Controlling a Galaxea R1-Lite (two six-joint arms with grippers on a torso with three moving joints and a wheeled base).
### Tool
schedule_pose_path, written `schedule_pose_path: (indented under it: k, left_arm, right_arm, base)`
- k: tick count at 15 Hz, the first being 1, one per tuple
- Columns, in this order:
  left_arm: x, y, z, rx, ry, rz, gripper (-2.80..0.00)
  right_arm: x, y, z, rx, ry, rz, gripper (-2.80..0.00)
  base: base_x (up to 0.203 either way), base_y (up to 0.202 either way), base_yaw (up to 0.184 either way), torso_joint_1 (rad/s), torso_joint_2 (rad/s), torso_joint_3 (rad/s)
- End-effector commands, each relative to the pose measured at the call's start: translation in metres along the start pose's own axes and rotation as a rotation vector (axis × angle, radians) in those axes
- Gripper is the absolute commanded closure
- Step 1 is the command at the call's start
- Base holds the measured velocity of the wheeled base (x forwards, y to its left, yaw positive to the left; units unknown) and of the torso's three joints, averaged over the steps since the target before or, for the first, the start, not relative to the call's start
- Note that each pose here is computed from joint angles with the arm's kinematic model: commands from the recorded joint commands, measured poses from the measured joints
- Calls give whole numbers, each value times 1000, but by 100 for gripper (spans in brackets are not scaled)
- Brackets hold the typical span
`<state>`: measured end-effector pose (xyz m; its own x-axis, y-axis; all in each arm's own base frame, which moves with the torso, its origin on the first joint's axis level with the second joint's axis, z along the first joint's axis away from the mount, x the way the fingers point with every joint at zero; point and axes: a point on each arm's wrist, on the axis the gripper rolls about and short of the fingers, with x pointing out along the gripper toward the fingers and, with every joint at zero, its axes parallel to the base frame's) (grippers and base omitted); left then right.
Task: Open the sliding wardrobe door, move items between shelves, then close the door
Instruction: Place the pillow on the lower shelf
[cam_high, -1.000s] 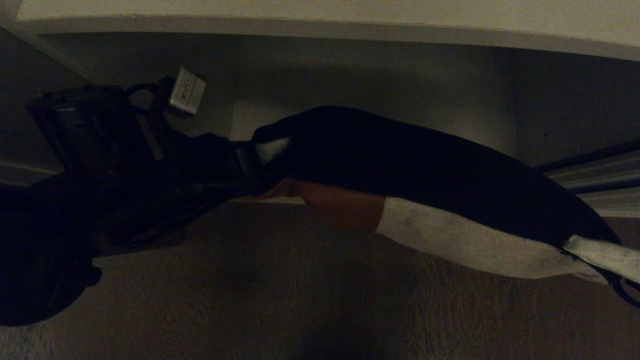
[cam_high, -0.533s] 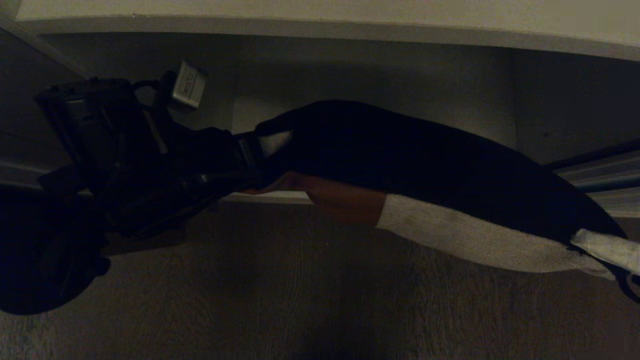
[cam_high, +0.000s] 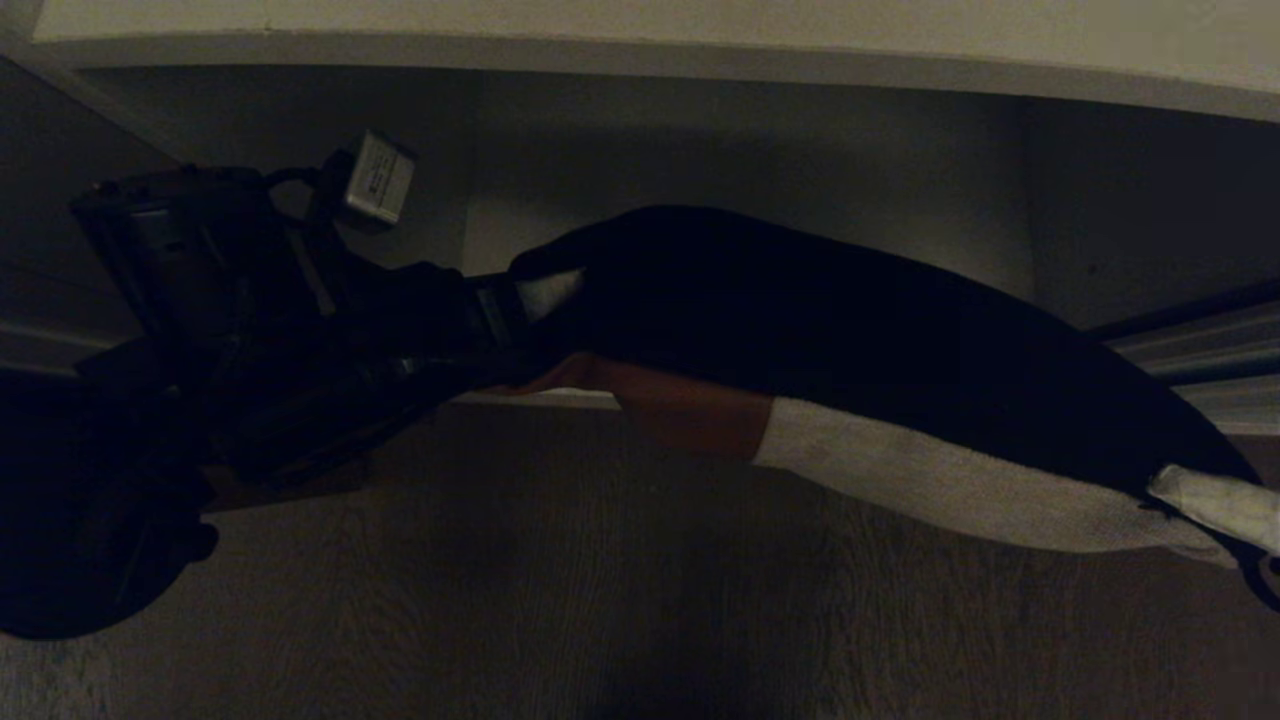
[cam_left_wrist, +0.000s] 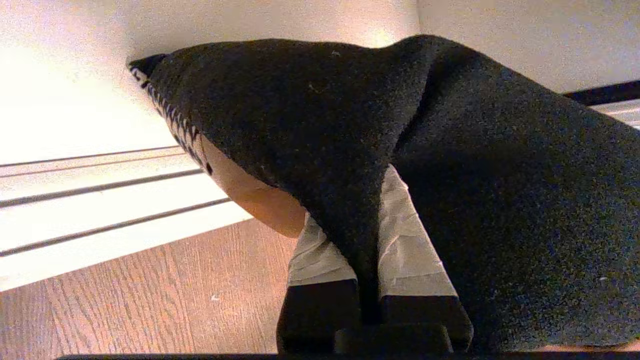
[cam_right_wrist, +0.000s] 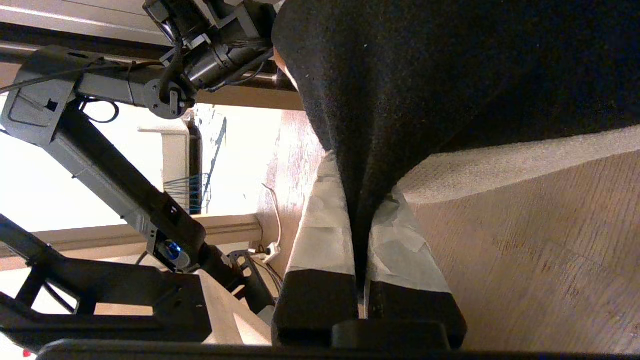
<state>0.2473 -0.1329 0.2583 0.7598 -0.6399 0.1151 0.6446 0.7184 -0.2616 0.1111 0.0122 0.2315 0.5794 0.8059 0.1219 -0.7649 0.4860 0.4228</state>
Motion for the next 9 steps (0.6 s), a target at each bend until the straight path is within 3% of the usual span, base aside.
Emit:
schedule_pose_path:
  k: [1,8,9]
  left_arm:
    - [-1,-1,1,-1,-3,-5,0]
    - [0,1,-2,-4,2,-1,0]
    - [1,1,-3,-1,4,4,0]
  right_arm:
    - [0,0,0,-1,2,6,0]
    - [1,-1,0,8,6,4,0]
    - [1,-2,-1,11,8,3,0]
  base:
    - [0,0,0,0,0,0]
    - [-171,0,0,3,1,2]
    - [0,0,0,0,0,0]
